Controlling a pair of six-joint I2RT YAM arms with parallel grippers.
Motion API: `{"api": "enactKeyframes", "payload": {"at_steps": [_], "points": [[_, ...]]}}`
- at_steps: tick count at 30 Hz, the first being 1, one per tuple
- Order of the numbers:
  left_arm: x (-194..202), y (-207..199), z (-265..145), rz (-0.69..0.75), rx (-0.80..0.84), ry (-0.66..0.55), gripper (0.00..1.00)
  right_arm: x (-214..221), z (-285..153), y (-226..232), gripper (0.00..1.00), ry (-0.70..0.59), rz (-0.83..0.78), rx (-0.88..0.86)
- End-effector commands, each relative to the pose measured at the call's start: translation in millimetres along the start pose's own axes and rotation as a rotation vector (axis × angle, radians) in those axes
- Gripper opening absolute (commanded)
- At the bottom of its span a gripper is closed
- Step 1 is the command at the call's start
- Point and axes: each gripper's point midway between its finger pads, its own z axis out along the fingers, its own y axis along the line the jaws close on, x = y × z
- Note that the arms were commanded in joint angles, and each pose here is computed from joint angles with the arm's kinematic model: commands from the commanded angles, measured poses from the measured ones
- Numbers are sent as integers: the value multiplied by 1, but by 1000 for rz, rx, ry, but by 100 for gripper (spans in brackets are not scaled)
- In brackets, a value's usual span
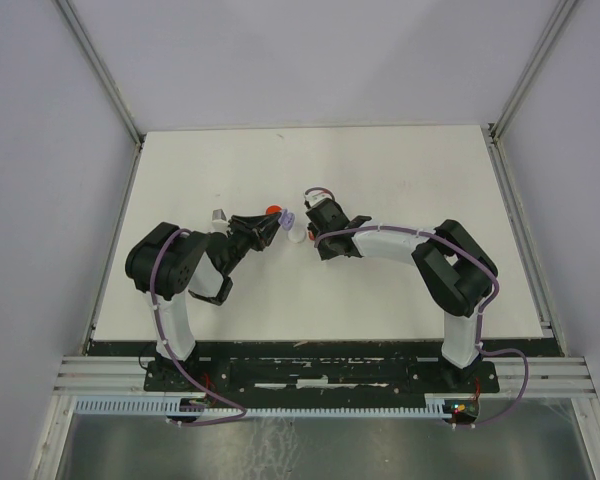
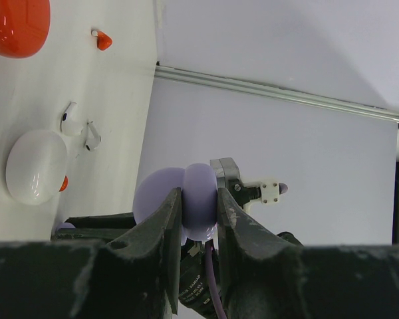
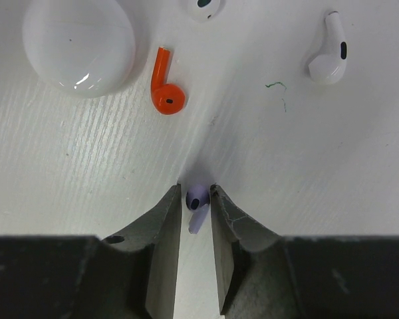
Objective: Insert the wireless bluetooth earbuds into the charging case
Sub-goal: Pick up the earbud from the center of the board.
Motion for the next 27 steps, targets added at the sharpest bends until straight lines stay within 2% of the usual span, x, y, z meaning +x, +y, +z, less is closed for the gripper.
{"api": "enactKeyframes", "payload": {"at_steps": [1, 5, 8, 13, 21, 23, 27], "points": [[12, -58, -9, 74, 225, 43, 3, 10, 5, -4, 31, 43, -13, 26], [12, -58, -9, 75, 226, 44, 3, 9, 4, -5, 27, 42, -17, 33], [12, -59, -9, 75, 226, 44, 3, 5, 2, -7, 17, 32, -20, 43], [13, -58, -9, 76, 225, 50, 3, -32, -18, -11, 4, -90, -22, 61], [16, -58, -8, 64, 223, 66, 3, -119, -82, -25, 1, -502, 22, 77], [18, -57, -7, 58, 221, 75, 3, -129, -99, -24, 2, -629, 26, 35], [21, -58, -5, 58, 226, 84, 3, -141, -135, -20, 1, -961, 52, -76]]}}
